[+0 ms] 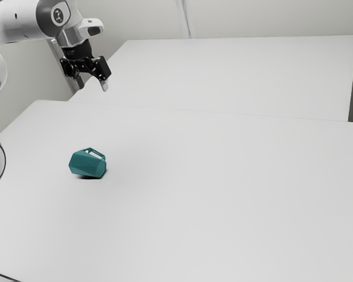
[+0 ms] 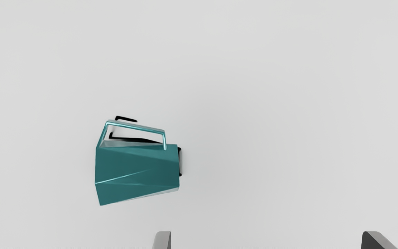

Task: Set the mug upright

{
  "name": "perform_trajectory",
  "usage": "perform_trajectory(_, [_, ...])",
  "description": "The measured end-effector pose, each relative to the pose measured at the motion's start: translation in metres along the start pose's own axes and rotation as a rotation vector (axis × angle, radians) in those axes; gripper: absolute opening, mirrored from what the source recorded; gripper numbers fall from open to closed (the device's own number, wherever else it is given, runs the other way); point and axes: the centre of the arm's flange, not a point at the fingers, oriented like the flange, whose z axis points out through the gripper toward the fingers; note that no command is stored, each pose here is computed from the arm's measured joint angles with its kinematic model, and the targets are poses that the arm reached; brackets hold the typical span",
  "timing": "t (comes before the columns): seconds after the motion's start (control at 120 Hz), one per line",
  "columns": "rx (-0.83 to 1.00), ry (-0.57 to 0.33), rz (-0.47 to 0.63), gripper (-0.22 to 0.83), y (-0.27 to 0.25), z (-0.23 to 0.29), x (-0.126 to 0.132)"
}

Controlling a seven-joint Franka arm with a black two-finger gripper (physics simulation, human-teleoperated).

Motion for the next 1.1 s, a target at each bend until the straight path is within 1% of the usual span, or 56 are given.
perform_trajectory(0.292, [-0.003,-0.012,-0.009,0.62,0.0,0.004,-0.001])
perform_trajectory(0.433, [-0.007,-0.034,-0.032,0.62,-0.012,0.009,-0.014])
perform_trajectory(0.5, [-0.019,-0.032,-0.048,0.62,-0.026,0.007,-0.019])
perform_trajectory(0.625, [-0.105,-0.021,-0.078,0.62,-0.067,0.012,-0.03])
perform_trajectory(0.833, [-0.251,0.003,-0.063,0.62,-0.13,0.028,-0.05])
perform_trajectory(0.958, [-0.334,0.01,-0.035,0.62,-0.16,0.051,-0.056])
perform_trajectory(1.1, [-0.431,0.01,-0.017,0.61,-0.195,0.096,-0.057])
